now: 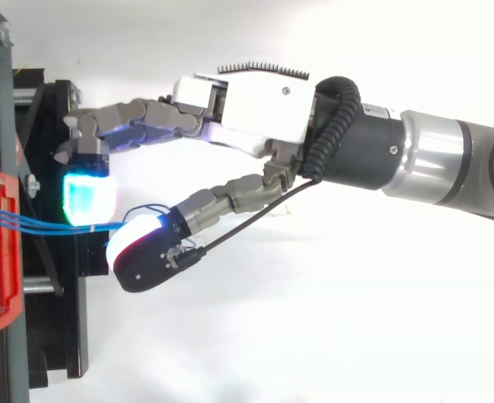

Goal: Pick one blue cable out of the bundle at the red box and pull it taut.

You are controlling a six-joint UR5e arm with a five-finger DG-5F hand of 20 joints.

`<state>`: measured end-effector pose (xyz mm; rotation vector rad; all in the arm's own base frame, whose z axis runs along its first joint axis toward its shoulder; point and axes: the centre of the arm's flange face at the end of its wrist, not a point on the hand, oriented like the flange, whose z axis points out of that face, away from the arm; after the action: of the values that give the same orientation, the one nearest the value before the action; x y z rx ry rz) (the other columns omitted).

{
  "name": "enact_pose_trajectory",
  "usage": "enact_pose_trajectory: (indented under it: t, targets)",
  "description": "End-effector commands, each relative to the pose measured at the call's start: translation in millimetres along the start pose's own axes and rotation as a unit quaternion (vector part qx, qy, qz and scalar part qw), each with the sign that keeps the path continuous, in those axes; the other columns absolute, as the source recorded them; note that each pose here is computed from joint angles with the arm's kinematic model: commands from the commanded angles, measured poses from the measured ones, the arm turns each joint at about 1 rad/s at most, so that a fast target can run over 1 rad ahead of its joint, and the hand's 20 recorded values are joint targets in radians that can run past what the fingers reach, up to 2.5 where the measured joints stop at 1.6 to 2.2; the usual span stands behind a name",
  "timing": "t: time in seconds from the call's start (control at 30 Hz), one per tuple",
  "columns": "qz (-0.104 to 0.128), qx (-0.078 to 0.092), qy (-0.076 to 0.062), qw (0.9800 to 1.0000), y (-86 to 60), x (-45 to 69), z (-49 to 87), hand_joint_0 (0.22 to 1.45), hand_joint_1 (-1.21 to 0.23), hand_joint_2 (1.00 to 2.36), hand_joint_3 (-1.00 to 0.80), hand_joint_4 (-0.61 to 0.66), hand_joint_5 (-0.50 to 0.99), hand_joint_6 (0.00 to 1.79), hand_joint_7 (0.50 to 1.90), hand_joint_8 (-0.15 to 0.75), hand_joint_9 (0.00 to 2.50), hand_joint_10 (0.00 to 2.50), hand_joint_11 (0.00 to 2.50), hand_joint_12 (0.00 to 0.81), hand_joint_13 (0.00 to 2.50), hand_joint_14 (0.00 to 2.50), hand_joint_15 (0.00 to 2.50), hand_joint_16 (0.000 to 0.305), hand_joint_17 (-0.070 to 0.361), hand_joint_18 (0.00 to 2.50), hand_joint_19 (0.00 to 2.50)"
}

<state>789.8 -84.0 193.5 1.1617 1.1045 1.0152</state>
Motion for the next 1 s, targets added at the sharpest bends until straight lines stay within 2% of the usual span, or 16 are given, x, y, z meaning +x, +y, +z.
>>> enact_pose_trajectory:
  t: [0.0,0.13,0.3,0.53,0.77,0.9,0.97]
  targets:
    - [0.006,-0.012,0.003,0.9999,13.8,-2.8,7.8,0.52,-0.73,1.0,-0.5,0.26,-0.09,0.5,1.22,0.285,0.45,0.0,0.13,0.324,0.19,0.0,0.08,0.052,0.117,0.01,0.07]
    - [0.004,-0.005,0.008,0.9999,22.7,-3.5,11.0,0.55,-0.74,1.0,-0.46,0.22,-0.09,0.5,1.26,0.284,0.45,0.01,0.14,0.317,0.19,0.0,0.07,0.051,0.114,0.01,0.07]
    - [0.002,0.0,0.009,1.0,25.1,-2.5,11.3,0.58,-0.76,1.01,-0.38,0.19,-0.09,0.53,1.25,0.279,0.45,0.0,0.14,0.312,0.2,0.0,0.08,0.05,0.112,0.02,0.06]
    - [0.001,0.002,0.009,1.0,23.9,-1.4,11.1,0.6,-0.77,1.01,-0.32,0.17,-0.11,0.63,1.13,0.275,0.44,0.0,0.14,0.312,0.2,0.0,0.07,0.049,0.111,0.03,0.07]
    - [0.0,0.0,0.008,1.0,25.1,-2.8,11.3,0.59,-0.78,1.01,-0.37,0.19,-0.13,0.66,1.04,0.273,0.43,0.0,0.14,0.315,0.2,0.0,0.08,0.05,0.112,0.03,0.07]
    - [-0.01,0.002,0.011,0.9999,19.7,2.3,8.8,0.57,-0.77,1.0,-0.42,0.21,-0.12,0.62,1.08,0.276,0.43,0.0,0.14,0.318,0.2,0.0,0.08,0.05,0.112,0.03,0.08]
    - [-0.015,0.003,0.011,0.9998,12.7,4.5,5.4,0.56,-0.76,1.0,-0.43,0.2,-0.11,0.6,1.11,0.278,0.44,0.0,0.14,0.318,0.2,0.0,0.08,0.05,0.113,0.03,0.07]
